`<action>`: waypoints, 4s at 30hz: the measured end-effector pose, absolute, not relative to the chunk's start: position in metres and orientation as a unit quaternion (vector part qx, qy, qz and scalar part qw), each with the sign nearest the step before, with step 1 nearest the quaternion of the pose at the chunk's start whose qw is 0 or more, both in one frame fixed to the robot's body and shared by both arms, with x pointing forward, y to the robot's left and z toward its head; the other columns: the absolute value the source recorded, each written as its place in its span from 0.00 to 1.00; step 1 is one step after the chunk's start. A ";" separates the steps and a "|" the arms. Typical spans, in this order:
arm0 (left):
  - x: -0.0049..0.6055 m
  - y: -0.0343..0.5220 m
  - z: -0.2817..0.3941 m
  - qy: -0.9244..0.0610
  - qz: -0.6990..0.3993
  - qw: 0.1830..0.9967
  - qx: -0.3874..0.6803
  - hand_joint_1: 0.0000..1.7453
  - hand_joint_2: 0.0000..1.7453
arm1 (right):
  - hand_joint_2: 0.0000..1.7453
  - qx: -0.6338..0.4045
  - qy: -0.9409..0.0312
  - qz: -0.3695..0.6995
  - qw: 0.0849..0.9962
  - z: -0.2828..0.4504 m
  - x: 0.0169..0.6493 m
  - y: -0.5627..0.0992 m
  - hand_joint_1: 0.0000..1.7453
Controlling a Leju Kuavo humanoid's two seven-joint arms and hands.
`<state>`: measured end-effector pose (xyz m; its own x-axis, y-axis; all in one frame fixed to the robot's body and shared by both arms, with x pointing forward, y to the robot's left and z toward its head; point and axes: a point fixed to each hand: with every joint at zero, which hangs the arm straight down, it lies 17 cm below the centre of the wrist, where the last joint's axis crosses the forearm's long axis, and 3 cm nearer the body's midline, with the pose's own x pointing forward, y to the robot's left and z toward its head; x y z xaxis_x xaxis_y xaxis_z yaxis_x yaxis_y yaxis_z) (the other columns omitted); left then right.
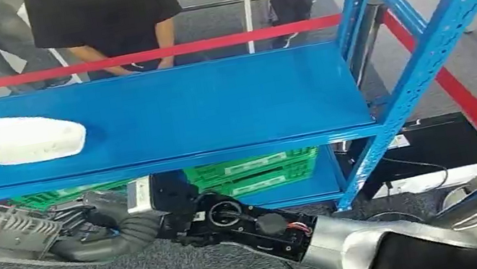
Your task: Take the parts from the cabinet and place them on the table.
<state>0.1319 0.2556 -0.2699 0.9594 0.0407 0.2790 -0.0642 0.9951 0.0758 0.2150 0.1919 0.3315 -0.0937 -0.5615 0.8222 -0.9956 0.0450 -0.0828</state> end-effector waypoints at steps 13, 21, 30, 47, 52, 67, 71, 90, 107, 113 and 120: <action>0.134 0.257 -0.270 -0.142 0.033 0.988 0.042 0.00 1.00 | 1.00 0.603 -0.645 0.354 0.309 0.330 0.208 0.194 1.00; 0.130 0.254 -0.270 -0.139 0.034 0.989 0.040 0.00 1.00 | 1.00 0.607 -0.642 0.357 0.304 0.332 0.204 0.195 1.00; 0.132 0.257 -0.270 -0.142 0.032 0.988 0.042 0.00 1.00 | 1.00 0.603 -0.642 0.365 0.301 0.329 0.201 0.197 1.00; 0.134 0.255 -0.269 -0.145 0.035 0.988 0.042 0.00 1.00 | 1.00 0.607 -0.637 0.376 0.291 0.327 0.188 0.199 1.00; 0.128 0.257 -0.271 -0.142 0.035 0.988 0.045 0.00 1.00 | 1.00 0.609 -0.636 0.377 0.287 0.330 0.184 0.200 1.00; 0.124 0.260 -0.271 -0.140 0.048 0.988 0.047 0.00 1.00 | 1.00 0.614 -0.631 0.372 0.293 0.329 0.182 0.201 1.00; 0.123 0.262 -0.272 -0.140 0.048 0.988 0.048 0.00 1.00 | 1.00 0.615 -0.631 0.370 0.295 0.328 0.183 0.201 1.00; 0.116 0.265 -0.273 -0.135 0.053 0.988 0.051 0.00 1.00 | 1.00 0.617 -0.630 0.369 0.293 0.329 0.181 0.201 1.00; 0.116 0.282 -0.274 -0.132 0.065 0.987 0.072 0.00 1.00 | 1.00 0.594 -0.653 0.354 0.308 0.328 0.205 0.193 1.00; 0.112 0.294 -0.275 -0.128 0.076 0.985 0.082 0.00 1.00 | 1.00 0.586 -0.663 0.344 0.315 0.330 0.211 0.189 1.00; 0.110 0.312 -0.275 -0.116 0.088 0.984 0.100 0.00 1.00 | 1.00 0.596 -0.662 0.332 0.309 0.331 0.210 0.184 1.00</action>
<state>0.1096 0.3115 -0.2751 0.9575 0.1506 0.2461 -0.1969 0.9645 0.1758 0.2105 0.1841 0.3308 -0.0984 -0.5845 0.8054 -0.9951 0.0681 -0.0721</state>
